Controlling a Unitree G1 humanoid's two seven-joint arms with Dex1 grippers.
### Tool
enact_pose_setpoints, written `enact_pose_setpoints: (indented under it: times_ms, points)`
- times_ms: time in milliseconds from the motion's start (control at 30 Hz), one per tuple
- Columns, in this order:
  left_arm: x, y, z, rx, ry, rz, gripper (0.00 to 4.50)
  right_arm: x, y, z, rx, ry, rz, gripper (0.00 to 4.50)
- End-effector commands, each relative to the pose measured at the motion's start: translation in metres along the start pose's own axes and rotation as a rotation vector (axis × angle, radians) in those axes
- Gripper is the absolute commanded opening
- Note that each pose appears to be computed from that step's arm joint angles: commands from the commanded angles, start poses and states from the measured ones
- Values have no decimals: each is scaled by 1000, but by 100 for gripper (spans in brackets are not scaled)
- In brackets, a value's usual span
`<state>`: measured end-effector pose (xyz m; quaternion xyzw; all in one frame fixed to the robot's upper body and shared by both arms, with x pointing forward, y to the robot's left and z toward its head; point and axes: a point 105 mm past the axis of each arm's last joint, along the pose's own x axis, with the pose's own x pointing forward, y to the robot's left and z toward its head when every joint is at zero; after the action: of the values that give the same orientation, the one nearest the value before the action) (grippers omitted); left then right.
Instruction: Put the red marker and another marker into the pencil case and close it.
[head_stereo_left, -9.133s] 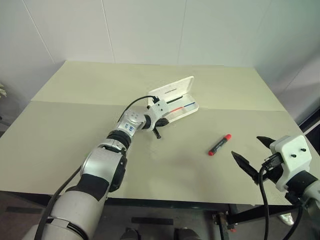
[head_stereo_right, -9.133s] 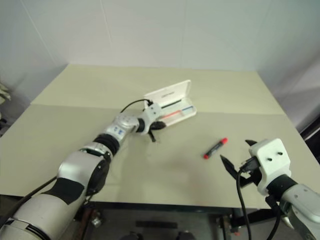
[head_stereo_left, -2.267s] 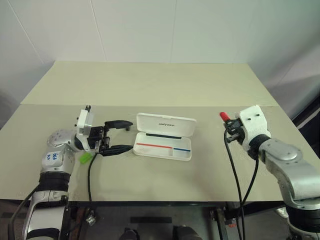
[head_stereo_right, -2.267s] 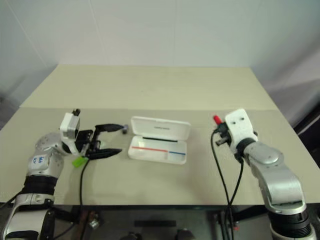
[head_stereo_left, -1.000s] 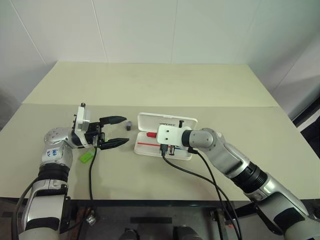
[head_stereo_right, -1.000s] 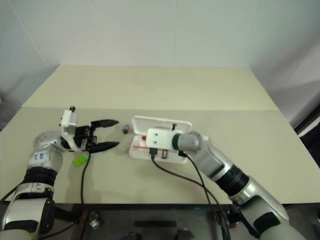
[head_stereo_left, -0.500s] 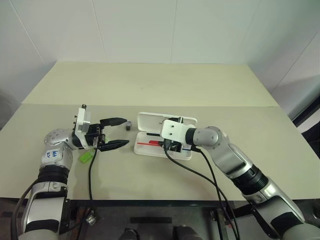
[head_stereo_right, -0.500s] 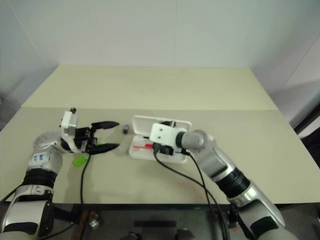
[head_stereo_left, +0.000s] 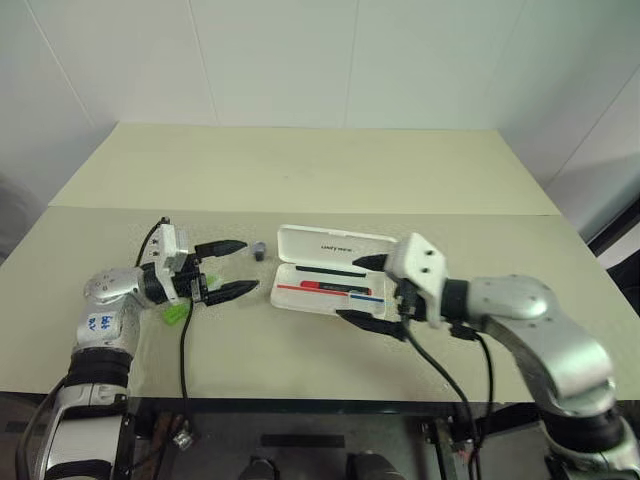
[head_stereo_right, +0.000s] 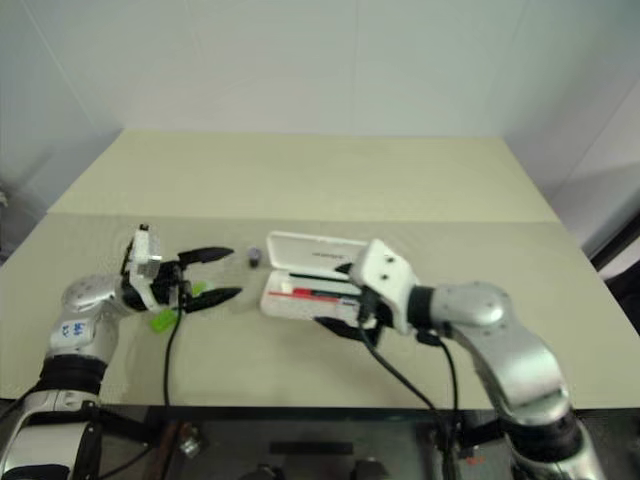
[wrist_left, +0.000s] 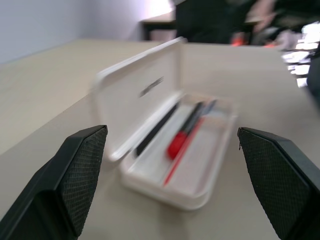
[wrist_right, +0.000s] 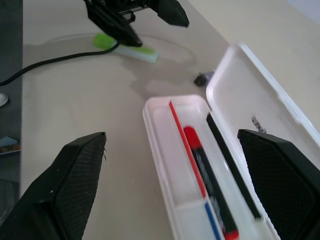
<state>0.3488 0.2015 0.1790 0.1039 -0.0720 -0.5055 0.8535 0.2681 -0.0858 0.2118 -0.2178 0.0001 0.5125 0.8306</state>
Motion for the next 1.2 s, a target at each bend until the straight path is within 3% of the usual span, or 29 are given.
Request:
enact_pose_setpoints:
  times_ms: [33, 167, 433, 667, 1000, 1200]
  points:
    - [-12, 9, 1, -1, 64, 129, 450, -26, 2, 23, -46, -106, -45, 446]
    - [-19, 10, -12, -45, 150, 195, 450, -48, 3, 21, -39, -141, -98, 446]
    - [-35, 12, -31, -128, 330, 316, 450, -78, 1, -2, -45, -37, -173, 446]
    - [-44, 4, -38, -173, 422, 309, 450, -79, -2, -5, -42, -26, -206, 446]
    - [-73, 7, -47, -108, 669, 257, 450, -77, -6, -6, -45, -15, -215, 446]
    - [-73, 3, -58, -50, 768, 109, 450, -74, -7, -8, -43, -10, -217, 446]
